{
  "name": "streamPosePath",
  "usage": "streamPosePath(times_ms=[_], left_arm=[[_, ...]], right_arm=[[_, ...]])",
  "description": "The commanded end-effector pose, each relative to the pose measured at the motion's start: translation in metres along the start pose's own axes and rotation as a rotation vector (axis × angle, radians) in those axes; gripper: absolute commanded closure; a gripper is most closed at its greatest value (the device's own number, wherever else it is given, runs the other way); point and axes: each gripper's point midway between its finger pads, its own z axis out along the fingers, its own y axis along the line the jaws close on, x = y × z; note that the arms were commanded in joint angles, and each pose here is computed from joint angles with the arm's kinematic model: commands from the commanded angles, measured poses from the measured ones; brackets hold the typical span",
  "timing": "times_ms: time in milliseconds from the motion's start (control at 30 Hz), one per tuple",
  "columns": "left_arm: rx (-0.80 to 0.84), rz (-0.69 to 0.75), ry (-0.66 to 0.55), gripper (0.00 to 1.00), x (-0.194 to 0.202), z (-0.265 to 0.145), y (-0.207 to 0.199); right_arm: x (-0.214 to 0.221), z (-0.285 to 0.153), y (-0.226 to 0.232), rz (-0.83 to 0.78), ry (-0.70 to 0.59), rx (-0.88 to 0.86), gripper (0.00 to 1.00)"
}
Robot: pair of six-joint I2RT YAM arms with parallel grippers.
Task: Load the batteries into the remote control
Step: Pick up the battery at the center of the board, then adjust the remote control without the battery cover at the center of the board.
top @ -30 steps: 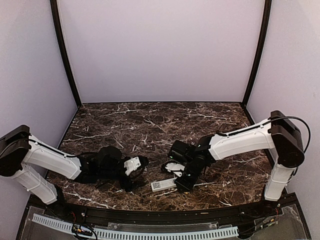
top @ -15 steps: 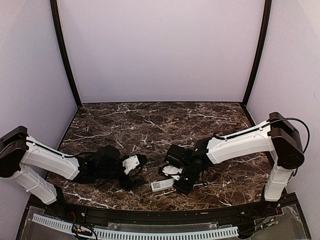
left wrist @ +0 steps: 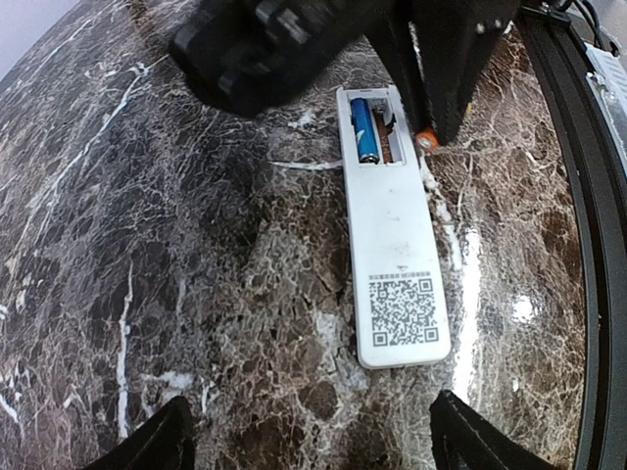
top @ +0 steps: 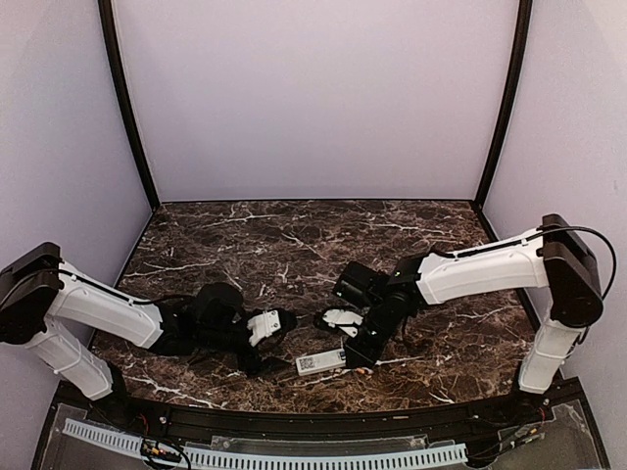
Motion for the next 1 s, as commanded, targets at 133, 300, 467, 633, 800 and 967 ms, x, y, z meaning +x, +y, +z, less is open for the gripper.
streamPosePath(times_ms=[133,300,467,633,800,967], left_arm=[[0.096,0.094,0.037,0.18,-0.002,0.024,-0.015],[0.144,0.099,0.036,0.19,-0.006,0.034,-0.024],[0.171,0.075,0.061,0.20,-0.007,0.042,-0.031],[0.174,0.078,0.094,0.24,0.001,0.047,-0.031],[0.157,0.144,0.122,0.43,0.006,0.052,-0.027],[0.134,0.223,0.138,0.52,0.002,0.055,-0.019]], right_arm=[[-0.025,-0.043,-0.010,0.044,-0.153,-0.048,1.00],[-0.041,-0.077,-0.037,0.140,-0.266,-0.027,1.00],[-0.047,-0.093,-0.051,0.150,-0.309,-0.001,1.00],[-0.043,-0.094,-0.057,0.159,-0.315,0.016,1.00],[-0.043,-0.103,-0.063,0.168,-0.343,0.031,1.00],[-0.039,-0.106,-0.064,0.165,-0.357,0.032,1.00]])
